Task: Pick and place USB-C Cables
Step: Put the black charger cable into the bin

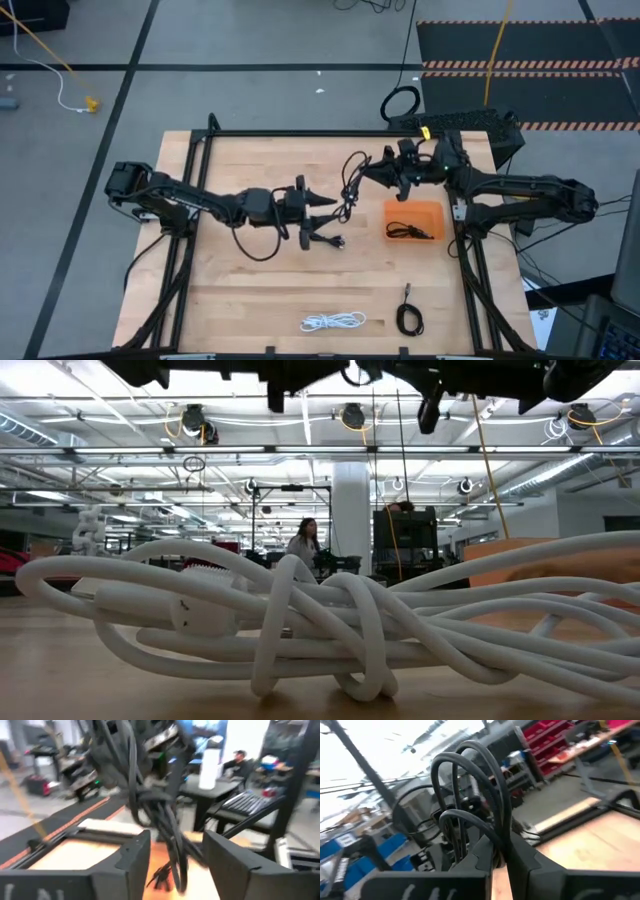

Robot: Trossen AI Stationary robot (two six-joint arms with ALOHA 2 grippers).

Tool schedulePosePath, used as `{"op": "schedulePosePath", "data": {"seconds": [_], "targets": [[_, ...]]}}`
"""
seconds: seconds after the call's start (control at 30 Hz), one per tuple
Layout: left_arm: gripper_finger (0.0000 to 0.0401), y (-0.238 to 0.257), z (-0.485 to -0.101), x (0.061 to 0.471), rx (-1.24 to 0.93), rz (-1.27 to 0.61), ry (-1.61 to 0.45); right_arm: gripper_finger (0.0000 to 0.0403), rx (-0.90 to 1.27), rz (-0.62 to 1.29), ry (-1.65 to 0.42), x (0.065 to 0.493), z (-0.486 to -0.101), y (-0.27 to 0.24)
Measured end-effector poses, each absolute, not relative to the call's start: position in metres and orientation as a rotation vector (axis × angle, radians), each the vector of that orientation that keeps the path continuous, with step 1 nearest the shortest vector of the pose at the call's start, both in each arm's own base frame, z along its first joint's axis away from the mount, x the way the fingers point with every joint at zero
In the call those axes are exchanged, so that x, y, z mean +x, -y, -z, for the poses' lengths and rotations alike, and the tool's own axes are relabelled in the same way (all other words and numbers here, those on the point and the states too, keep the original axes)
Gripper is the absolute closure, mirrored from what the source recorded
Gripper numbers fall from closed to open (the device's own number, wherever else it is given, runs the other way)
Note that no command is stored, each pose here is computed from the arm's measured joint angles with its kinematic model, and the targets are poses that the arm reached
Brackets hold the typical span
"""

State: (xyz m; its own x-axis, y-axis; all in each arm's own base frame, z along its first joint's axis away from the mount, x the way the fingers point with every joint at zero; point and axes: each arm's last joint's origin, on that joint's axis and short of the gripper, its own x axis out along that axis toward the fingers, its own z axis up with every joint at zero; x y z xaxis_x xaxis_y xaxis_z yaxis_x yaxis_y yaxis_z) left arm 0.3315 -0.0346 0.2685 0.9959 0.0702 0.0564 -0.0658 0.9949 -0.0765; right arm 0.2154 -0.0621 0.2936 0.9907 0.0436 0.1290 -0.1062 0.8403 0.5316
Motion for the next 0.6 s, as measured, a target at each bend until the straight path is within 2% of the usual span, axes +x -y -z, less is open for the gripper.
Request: {"op": "schedulePosePath", "data": {"seconds": [0.13, 0.33, 0.6], "targets": [[0.019, 0.029, -0.269, 0.328, -0.095, -0.123, 0.019, 0.0389, 0.584, 0.019, 0.01, 0.202, -0.287, 0.072], [0.0185, 0.021, -0.275, 0.323, -0.145, -0.151, 0.005, 0.0389, 0.653, 0.152, -0.198, 0.183, -0.27, 0.078], [0.0185, 0.017, -0.279, 0.315, -0.21, -0.166, -0.041, 0.039, 0.755, 0.177, -0.356, 0.165, -0.264, 0.069]]}}
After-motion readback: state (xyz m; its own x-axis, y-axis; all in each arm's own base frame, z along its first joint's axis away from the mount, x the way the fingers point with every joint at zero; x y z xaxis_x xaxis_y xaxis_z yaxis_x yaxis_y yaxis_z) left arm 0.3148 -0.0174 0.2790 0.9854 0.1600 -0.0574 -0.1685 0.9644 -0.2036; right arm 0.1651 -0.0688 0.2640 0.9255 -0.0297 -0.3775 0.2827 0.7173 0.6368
